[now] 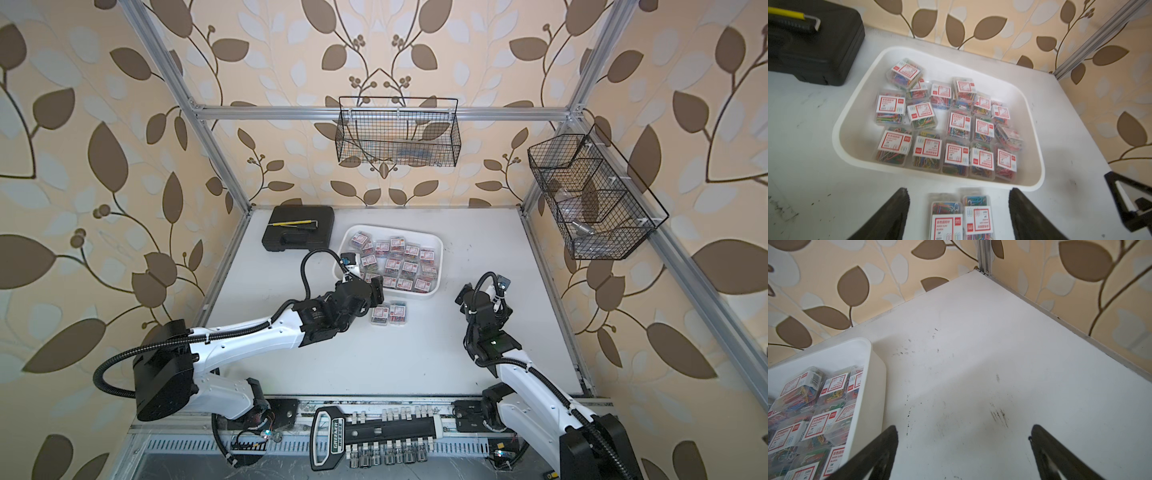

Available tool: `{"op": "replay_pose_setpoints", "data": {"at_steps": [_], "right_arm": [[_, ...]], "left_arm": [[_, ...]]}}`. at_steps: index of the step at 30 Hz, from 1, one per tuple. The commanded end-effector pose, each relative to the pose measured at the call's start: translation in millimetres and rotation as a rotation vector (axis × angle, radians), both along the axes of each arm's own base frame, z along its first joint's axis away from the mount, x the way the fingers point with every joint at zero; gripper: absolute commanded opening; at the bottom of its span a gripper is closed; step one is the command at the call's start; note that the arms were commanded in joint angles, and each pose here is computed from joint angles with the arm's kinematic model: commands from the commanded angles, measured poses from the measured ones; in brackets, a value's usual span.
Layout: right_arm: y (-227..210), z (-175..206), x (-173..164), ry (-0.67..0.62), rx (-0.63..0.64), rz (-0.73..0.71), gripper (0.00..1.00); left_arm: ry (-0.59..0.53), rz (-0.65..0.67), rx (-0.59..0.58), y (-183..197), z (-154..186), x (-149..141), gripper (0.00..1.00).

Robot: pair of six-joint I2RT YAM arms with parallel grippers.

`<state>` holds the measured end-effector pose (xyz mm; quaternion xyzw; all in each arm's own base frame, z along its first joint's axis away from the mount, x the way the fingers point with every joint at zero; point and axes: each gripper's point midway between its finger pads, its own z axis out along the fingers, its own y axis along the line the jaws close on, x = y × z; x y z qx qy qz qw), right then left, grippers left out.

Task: Take the paper clips out of the storage box
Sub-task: Pick up the boxed paper clips from the storage box.

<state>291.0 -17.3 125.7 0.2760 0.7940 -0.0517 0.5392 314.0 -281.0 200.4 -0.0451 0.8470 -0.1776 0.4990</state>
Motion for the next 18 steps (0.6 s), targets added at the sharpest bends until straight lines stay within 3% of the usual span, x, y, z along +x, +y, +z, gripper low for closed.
{"op": "replay_pose_setpoints", "data": {"at_steps": [1, 6, 11, 18], "right_arm": [[0, 13, 5, -0.027, -0.007, -0.007, 1.0], [1, 14, 6, -0.028, -0.012, -0.005, 1.0], [4, 14, 8, -0.022, -0.019, 0.002, 1.0], [9, 15, 9, -0.017, -0.045, 0.01, 1.0]], "left_arm": [[-0.043, 0.041, 0.121, 3, 12, 22, 0.78], [-0.006, 0.056, 0.125, 2, 5, 57, 0.8], [0.128, 0.057, 0.122, 8, -20, 99, 0.77], [0.168, 0.037, 0.241, -4, -37, 125, 0.8]]}}
